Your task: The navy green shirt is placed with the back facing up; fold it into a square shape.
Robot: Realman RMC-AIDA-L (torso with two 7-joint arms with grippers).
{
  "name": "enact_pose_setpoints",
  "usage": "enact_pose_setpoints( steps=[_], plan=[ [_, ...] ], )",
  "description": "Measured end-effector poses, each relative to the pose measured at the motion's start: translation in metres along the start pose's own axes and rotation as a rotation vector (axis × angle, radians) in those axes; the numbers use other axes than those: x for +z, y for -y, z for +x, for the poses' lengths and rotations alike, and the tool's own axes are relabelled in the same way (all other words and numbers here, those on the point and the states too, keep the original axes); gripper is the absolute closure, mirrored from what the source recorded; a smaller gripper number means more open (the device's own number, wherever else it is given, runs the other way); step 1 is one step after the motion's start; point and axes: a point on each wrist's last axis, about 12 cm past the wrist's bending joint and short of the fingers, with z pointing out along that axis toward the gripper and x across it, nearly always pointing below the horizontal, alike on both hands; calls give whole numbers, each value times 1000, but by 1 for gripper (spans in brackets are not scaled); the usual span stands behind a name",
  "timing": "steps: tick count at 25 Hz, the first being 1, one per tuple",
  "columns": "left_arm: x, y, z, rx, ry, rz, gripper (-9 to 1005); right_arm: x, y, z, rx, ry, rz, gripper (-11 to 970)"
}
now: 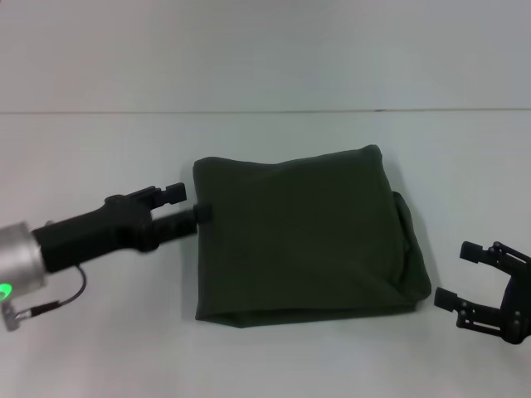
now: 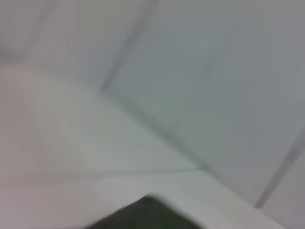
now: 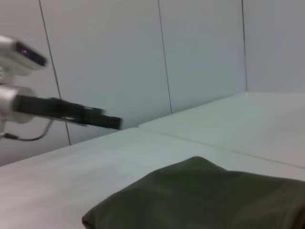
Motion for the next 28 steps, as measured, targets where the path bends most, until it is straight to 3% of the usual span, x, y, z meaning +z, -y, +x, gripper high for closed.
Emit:
enact_pose_setpoints(
  steps=[3, 6, 12, 14, 18, 28],
  plan=[
    [-21, 14, 11, 174, 74, 73, 279, 4, -3, 2, -13, 17, -6, 35],
    [-42, 23, 31, 273, 95, 79, 210, 8, -8, 7, -36, 30, -18, 35],
    [-71, 28, 83, 243, 6, -15, 71, 9, -28, 32, -78, 16, -4, 35],
    [-78, 29, 94, 242, 5, -55, 67, 8, -34, 44, -97, -6, 25, 35],
    [-81, 31, 103, 250, -4, -74, 62, 8, -40, 57, -102, -37, 65, 35],
    [-73, 30, 100, 224, -19, -34, 62, 7, -43, 60, -86, -34, 67, 35]
  ],
)
